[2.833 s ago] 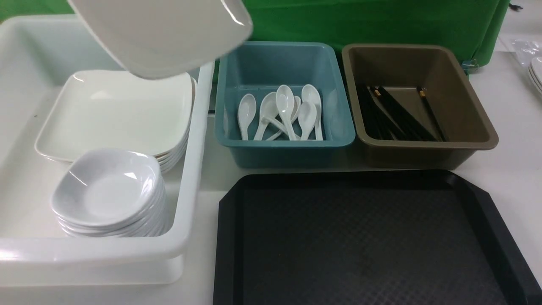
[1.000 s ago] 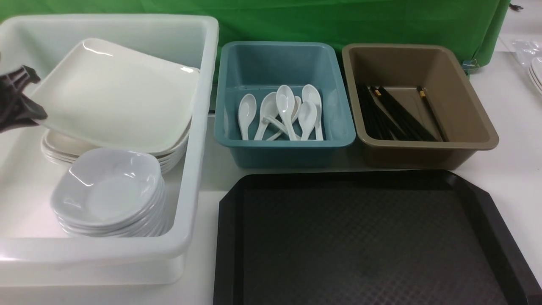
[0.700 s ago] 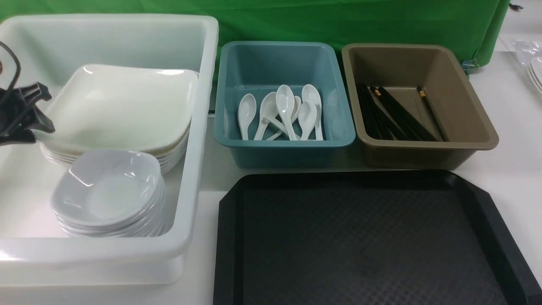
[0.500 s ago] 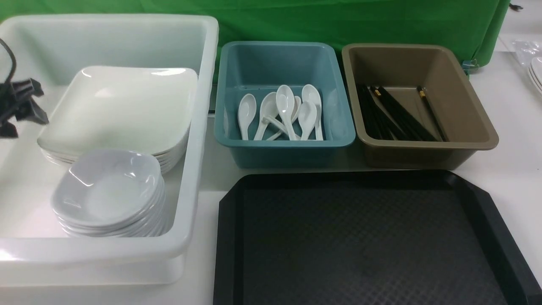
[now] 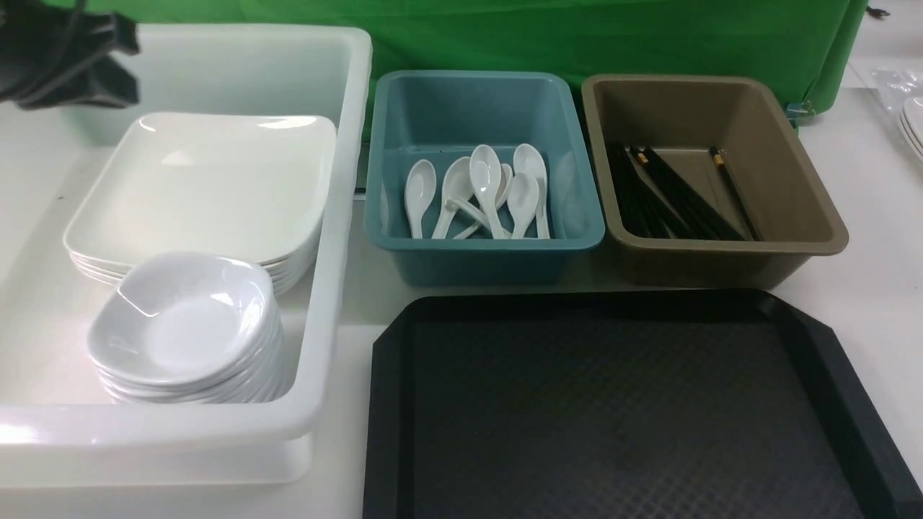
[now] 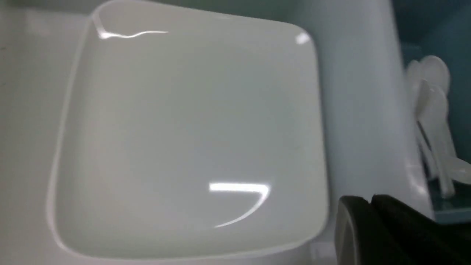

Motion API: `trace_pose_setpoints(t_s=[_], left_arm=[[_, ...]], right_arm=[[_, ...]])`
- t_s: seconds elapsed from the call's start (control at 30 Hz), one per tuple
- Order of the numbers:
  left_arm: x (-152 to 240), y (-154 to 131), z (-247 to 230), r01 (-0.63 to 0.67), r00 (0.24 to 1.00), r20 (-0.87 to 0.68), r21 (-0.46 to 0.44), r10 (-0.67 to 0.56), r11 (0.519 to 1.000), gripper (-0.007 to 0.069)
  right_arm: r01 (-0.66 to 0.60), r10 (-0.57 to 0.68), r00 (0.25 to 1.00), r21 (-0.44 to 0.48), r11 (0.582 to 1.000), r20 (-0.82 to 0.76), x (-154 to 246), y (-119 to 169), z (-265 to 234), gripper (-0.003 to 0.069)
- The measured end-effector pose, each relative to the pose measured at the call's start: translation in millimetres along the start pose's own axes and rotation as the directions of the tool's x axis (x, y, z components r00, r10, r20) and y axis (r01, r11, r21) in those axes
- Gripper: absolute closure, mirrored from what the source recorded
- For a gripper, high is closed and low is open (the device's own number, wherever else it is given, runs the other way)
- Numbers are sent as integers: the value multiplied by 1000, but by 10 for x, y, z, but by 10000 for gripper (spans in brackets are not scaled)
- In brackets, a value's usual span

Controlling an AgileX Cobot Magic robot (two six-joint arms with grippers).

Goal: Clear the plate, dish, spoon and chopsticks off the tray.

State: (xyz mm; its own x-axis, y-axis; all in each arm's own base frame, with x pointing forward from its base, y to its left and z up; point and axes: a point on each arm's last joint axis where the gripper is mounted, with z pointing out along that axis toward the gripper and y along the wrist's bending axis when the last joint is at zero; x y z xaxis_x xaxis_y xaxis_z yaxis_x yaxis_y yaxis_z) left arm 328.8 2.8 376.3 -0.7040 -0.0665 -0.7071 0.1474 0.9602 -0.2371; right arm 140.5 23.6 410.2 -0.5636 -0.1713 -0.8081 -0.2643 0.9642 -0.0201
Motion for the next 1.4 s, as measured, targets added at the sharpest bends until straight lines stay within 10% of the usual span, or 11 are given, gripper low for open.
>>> trace_pose_setpoints(t_s=[0.23, 0.43, 0.63, 1.03, 1.4], left_arm=[[78, -735, -447, -188, 981, 66, 148, 180, 971, 624], [370, -1216, -1223, -347, 924, 253, 240, 286, 907, 624], [925, -1175, -1559, -370, 906, 316, 265, 282, 891, 624], [2380, -638, -1371, -175, 857, 516, 248, 23, 953, 624], [2527, -509, -1250, -91, 780, 619, 256, -91, 962, 615]], right_arm=[[13, -50, 892, 84, 996, 449, 50, 102, -816, 640], [-43, -108, 594, 166, 985, 797, 605, 170, -1168, 639], [-82, -131, 460, 189, 979, 878, 1000, 172, -1049, 639], [-87, -129, 466, 191, 978, 875, 1121, 160, -901, 617], [-87, -129, 466, 191, 978, 875, 1121, 160, -901, 585]])
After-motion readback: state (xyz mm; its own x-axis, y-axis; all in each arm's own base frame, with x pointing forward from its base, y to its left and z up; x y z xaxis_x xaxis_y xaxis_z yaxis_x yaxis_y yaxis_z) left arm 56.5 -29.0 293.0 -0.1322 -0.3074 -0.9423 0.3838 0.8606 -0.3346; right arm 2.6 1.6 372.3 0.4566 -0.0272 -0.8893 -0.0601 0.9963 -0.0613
